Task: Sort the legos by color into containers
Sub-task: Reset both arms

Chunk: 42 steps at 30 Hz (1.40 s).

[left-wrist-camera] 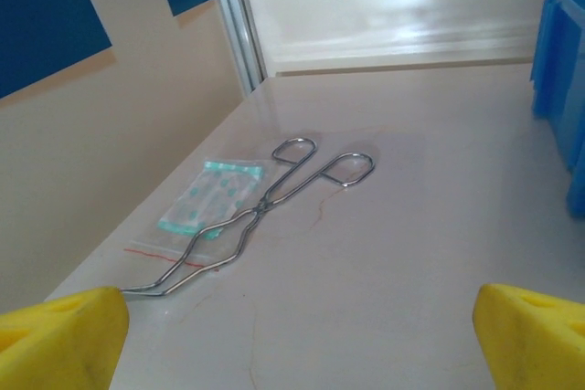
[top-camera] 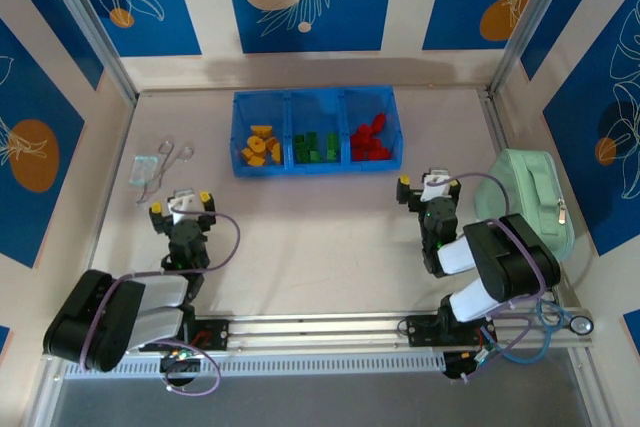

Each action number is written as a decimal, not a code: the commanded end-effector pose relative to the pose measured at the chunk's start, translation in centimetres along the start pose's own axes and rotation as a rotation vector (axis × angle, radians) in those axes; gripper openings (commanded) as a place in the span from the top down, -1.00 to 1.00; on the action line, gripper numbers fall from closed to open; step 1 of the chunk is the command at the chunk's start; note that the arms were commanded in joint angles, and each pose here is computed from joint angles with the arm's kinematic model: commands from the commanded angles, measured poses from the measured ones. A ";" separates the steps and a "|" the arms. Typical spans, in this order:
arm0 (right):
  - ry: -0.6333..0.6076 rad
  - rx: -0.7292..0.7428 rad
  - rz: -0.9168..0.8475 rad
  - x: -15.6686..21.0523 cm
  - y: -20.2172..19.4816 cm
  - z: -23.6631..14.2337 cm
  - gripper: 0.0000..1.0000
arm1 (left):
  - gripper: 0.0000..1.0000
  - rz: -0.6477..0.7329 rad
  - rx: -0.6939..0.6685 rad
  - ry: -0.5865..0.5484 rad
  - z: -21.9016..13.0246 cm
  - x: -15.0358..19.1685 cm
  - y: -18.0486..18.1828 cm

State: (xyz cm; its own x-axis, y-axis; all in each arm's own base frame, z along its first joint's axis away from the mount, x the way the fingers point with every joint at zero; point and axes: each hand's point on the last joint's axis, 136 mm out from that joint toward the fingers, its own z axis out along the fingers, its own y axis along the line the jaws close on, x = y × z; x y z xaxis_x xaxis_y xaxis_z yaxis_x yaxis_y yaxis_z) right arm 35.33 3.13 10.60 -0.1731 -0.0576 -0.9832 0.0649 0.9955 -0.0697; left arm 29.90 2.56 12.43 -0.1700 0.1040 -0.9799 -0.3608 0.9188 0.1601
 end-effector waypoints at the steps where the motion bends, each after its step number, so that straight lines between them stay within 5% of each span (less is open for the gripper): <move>1: -0.091 -0.033 -0.055 -2.1 1.0 0.0 -0.98 | -0.93 -0.047 0.024 -0.092 0.2 -2.4 -0.3; 29: -0.089 -0.037 -0.060 -2.2 1.2 0.2 -0.98 | -0.94 -0.036 0.090 -0.124 0.9 -2.7 -2.0; 36: -0.088 -0.037 -0.059 -2.1 1.2 0.1 -0.98 | -0.94 -0.018 0.073 -0.067 3.4 -1.5 -3.0; 42: -0.066 -0.041 -0.028 -2.1 0.7 0.6 -0.98 | -1.00 0.037 0.177 -0.075 3.2 -1.4 -5.0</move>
State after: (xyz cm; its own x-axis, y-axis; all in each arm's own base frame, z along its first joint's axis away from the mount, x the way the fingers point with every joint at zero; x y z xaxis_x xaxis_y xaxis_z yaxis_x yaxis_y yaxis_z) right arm 35.52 4.08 10.98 -0.1493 -0.1139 -0.9822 0.0179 0.9929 -0.1178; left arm 34.53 -0.18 11.61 -0.1574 0.1558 -0.9752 -0.2295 0.9547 0.1895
